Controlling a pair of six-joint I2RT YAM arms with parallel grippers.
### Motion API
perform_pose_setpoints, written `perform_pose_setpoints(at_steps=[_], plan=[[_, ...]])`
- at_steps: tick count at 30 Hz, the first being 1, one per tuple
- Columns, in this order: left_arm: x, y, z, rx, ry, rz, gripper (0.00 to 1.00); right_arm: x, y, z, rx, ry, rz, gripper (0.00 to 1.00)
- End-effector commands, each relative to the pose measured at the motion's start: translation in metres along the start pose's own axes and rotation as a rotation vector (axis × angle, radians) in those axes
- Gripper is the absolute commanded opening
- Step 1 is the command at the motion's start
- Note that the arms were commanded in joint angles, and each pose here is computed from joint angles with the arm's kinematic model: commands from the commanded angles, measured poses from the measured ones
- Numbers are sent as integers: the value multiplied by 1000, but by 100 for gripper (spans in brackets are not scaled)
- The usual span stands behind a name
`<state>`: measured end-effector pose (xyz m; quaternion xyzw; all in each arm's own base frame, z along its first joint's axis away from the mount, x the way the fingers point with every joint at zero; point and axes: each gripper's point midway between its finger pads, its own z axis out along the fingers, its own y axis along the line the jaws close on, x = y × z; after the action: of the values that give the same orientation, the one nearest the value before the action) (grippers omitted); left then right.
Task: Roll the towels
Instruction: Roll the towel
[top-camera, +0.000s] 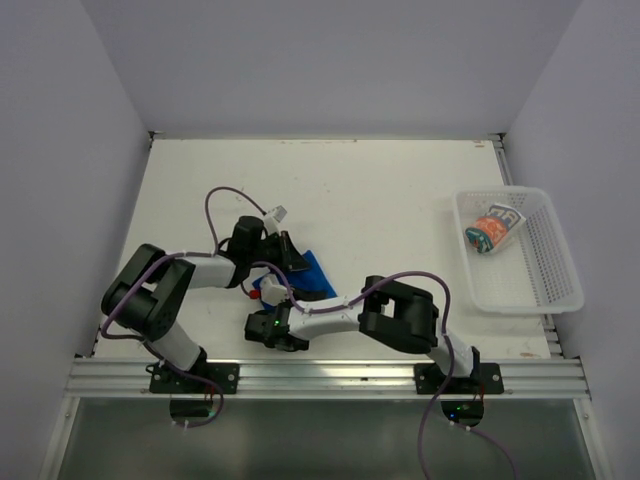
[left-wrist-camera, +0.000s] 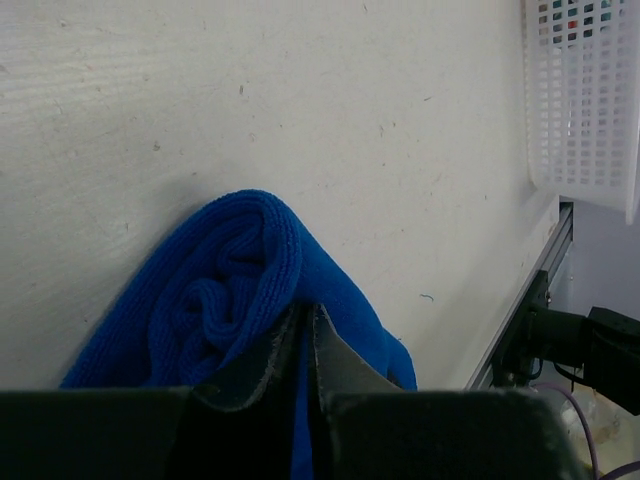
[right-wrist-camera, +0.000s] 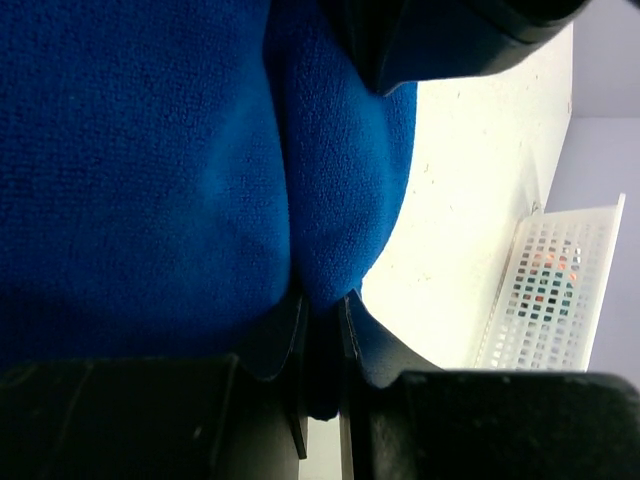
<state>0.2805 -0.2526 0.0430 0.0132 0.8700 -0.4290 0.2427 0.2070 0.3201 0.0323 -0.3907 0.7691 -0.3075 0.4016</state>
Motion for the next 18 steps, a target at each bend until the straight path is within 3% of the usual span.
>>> perform_pose_setpoints(at_steps=[1, 6, 12, 18], plan=[[-4, 30, 8, -110, -41, -1, 10, -13, 18, -5, -124, -16, 214, 12], [1, 39, 11, -135, -37, -30, 6, -27, -3, -19, -166, -62, 338, 34], [8, 48, 12, -154, -28, -23, 1, -40, -23, -28, -180, -91, 428, 45], [16, 53, 11, -164, -20, -35, 0, -52, -31, -43, -311, -134, 551, 52]])
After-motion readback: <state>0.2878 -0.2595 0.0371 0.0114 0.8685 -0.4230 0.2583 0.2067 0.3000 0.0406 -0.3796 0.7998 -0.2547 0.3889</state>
